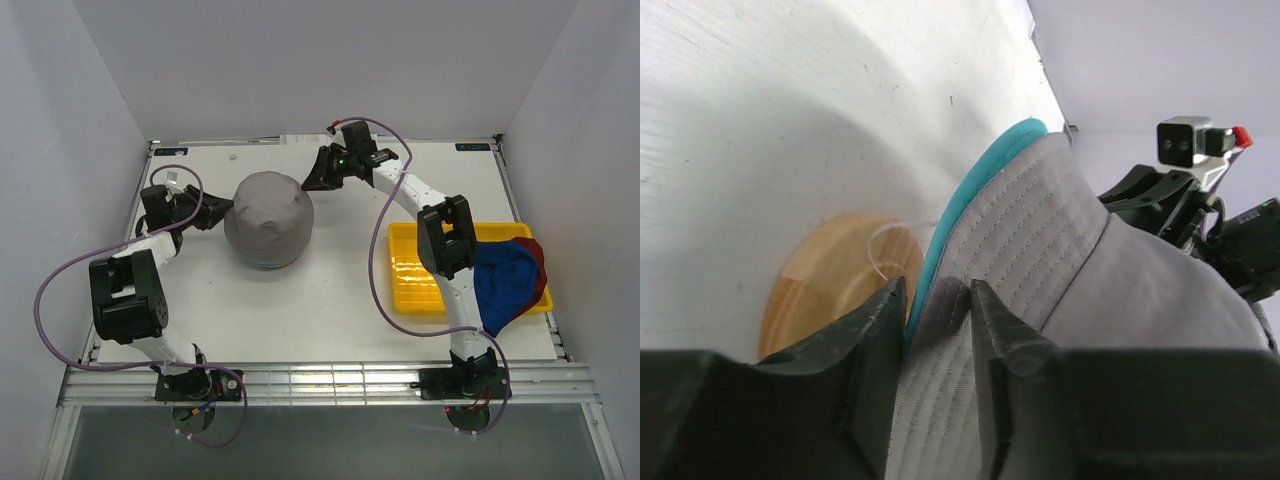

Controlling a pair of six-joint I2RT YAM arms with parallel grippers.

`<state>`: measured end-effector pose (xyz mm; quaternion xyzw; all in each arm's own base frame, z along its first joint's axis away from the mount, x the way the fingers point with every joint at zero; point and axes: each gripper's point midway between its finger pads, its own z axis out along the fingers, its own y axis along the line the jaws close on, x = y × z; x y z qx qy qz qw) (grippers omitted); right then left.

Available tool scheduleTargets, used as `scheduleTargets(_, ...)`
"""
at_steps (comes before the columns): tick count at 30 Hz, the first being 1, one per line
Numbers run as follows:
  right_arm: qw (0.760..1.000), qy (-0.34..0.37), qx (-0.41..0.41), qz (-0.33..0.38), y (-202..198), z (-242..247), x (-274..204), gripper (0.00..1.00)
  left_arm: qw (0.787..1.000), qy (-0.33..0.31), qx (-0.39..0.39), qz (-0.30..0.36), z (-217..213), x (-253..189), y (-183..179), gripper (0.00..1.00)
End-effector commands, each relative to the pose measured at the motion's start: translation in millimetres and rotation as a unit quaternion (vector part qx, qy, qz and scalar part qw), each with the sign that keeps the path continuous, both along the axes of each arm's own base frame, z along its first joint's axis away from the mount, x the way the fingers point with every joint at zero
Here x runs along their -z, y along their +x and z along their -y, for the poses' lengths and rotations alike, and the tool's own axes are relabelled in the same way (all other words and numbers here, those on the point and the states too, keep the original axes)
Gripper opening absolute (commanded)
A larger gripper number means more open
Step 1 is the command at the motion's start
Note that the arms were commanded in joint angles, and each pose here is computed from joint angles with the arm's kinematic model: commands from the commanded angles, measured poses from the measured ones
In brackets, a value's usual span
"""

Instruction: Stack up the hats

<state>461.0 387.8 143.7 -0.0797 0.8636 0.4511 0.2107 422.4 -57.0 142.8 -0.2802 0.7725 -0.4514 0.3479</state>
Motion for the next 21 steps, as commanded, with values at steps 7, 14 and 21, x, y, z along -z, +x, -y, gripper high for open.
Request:
scheduleTargets(7,1.000,0.020,-0.001,0.023,10,-6,-12,0.16,1.000,0.016,-0.012,-0.005,-1,11,-8,0.04)
scheduleTargets(14,1.000,0.008,0.001,0.013,6,-3,3,0.11,0.999,0.033,-0.024,-0.034,-5,34,-18,0.00)
scheduleTargets(21,1.000,0.000,0.003,0.010,4,1,9,0.11,0.998,0.040,-0.024,-0.037,-5,38,-21,0.00)
